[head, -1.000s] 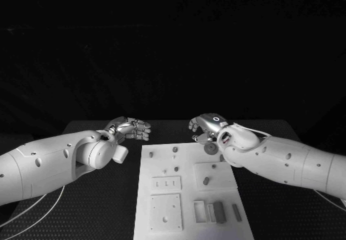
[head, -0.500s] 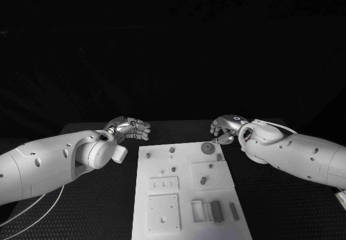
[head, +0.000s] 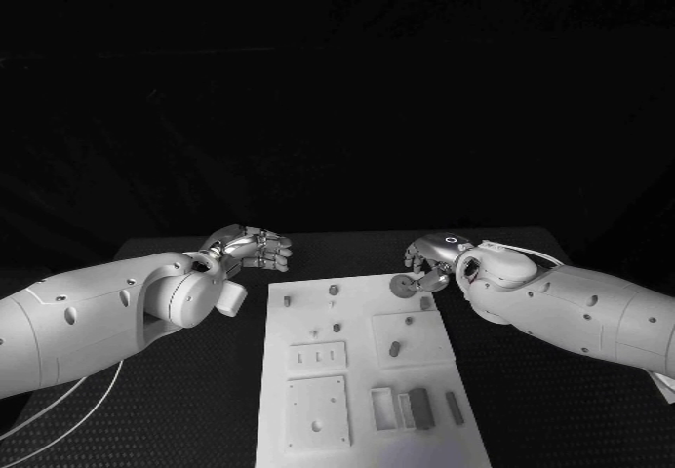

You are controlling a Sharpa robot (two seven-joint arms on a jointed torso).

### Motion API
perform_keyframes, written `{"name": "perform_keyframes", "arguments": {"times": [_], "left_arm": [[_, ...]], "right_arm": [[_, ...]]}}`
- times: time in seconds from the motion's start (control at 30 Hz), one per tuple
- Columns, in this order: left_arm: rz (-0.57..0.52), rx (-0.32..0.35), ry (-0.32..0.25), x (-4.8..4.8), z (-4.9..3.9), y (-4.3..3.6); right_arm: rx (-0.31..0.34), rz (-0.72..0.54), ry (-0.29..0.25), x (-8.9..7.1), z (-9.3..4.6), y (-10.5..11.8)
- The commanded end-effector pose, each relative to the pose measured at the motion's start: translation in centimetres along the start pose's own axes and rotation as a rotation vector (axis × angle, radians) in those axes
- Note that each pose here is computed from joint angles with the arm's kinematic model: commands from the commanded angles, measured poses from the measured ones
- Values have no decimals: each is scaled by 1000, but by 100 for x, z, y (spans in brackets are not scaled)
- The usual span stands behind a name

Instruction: Assemble the parts on the task board

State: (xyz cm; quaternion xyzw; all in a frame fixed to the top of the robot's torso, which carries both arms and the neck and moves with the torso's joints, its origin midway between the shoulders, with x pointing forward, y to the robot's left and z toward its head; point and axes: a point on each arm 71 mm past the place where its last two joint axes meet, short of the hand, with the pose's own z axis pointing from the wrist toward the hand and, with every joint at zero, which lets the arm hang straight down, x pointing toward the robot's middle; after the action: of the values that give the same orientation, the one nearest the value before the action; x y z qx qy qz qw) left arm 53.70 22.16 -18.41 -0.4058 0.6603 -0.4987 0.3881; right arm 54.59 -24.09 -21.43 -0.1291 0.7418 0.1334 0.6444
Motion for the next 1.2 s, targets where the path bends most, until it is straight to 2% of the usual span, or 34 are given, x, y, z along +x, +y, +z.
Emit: {"name": "perform_keyframes", "arguments": {"times": [0.03,0.3,0.5,1.2], "left_arm": [[4,18,24,34,13,-27],[6,17,24,41,14,-27],[8,15,27,51,13,-27],[7,11,32,66,1,-26]], "right_arm": [[-19,-40,14,42,11,-6],[-35,-20,33,146,33,71],[-37,-7,48,168,48,84],[-19,-10,75,259,91,7]]}}
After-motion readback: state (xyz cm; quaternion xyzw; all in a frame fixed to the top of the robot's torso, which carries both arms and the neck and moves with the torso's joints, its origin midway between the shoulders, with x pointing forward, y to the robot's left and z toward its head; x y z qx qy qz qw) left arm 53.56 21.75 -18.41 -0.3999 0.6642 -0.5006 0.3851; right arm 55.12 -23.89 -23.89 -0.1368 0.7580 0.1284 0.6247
